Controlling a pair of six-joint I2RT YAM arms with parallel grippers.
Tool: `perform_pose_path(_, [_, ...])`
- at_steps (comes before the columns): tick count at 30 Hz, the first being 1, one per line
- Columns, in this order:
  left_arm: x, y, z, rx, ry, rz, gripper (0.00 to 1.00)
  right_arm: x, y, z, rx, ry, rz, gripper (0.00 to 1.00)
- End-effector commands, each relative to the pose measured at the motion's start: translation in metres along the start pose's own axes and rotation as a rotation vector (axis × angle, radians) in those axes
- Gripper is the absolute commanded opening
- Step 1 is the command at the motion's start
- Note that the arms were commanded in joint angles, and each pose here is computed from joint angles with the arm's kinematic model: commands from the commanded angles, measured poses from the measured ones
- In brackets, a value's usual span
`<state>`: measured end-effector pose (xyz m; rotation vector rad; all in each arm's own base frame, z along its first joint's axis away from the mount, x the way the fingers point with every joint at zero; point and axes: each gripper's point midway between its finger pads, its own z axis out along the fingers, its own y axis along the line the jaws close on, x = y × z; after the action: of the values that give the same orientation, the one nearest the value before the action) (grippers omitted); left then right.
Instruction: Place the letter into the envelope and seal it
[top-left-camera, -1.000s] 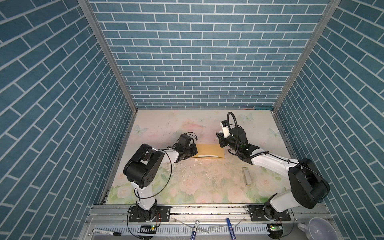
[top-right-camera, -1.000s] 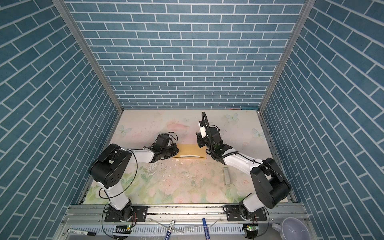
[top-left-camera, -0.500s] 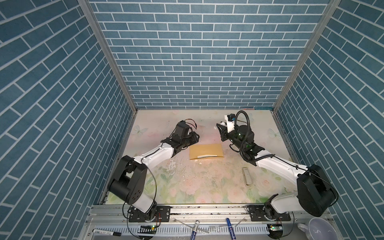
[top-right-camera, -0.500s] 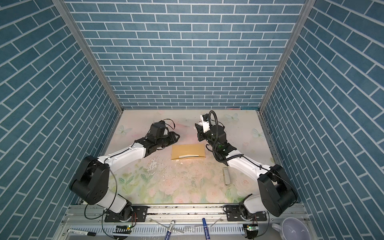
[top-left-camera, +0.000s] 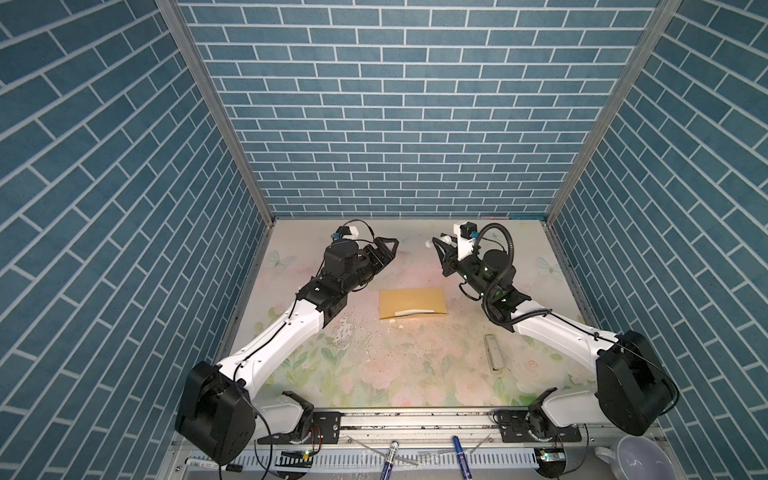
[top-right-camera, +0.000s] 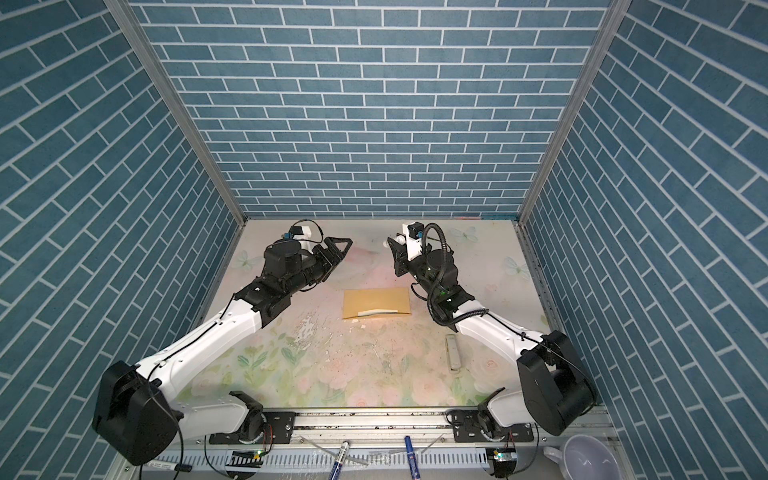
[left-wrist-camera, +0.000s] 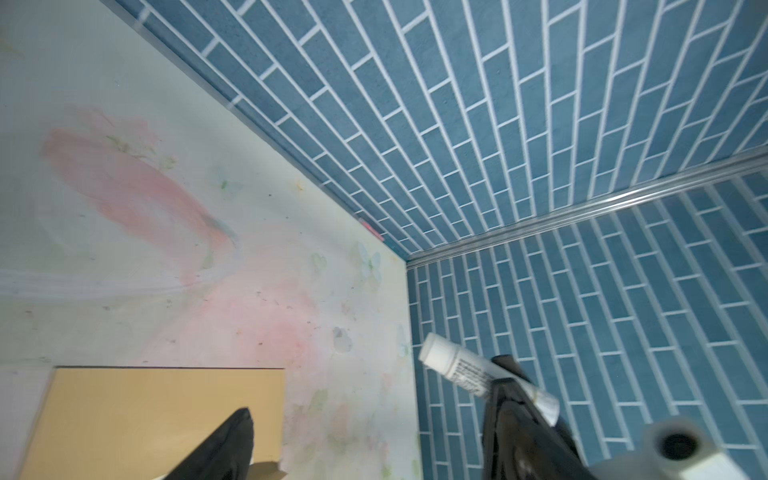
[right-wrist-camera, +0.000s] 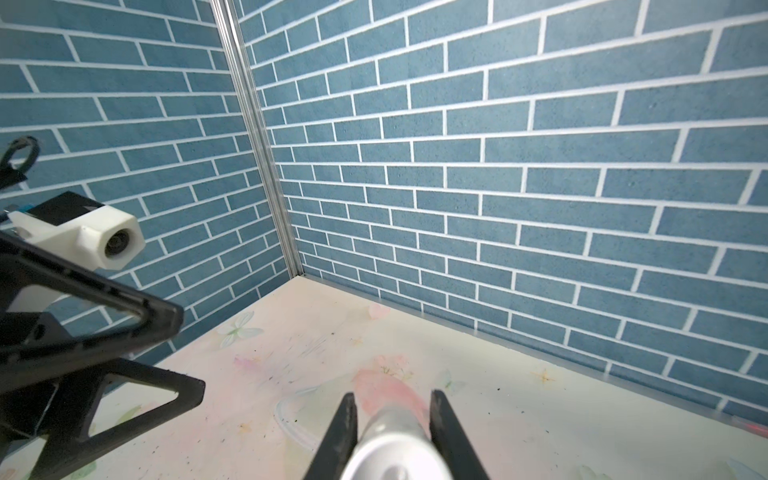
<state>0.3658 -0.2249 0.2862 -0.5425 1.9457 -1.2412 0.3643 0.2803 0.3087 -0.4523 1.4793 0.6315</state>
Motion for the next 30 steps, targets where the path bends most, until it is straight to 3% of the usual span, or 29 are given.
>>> perform_pose_path(1, [-0.005,-0.018,-0.002,0.122,-0.009,-0.209,0.94,-0.029,0.005,0.002,-0.031,-0.113,-0.015,0.00])
perform_pose_path(7, [-0.006,-0.040,0.002,0.248,0.036,-0.432,0.91,-0.038,0.018,0.010,-0.109,-0.180,-0.015,0.00])
perform_pose_path(17, [-0.012,-0.052,-0.004,0.241,0.029,-0.565,0.90,-0.047,0.034,0.027,-0.203,-0.293,0.004,0.00])
perform_pose_path(30, [-0.009,-0.059,0.005,0.247,0.058,-0.673,0.79,-0.050,0.057,0.044,-0.285,-0.400,0.029,0.00])
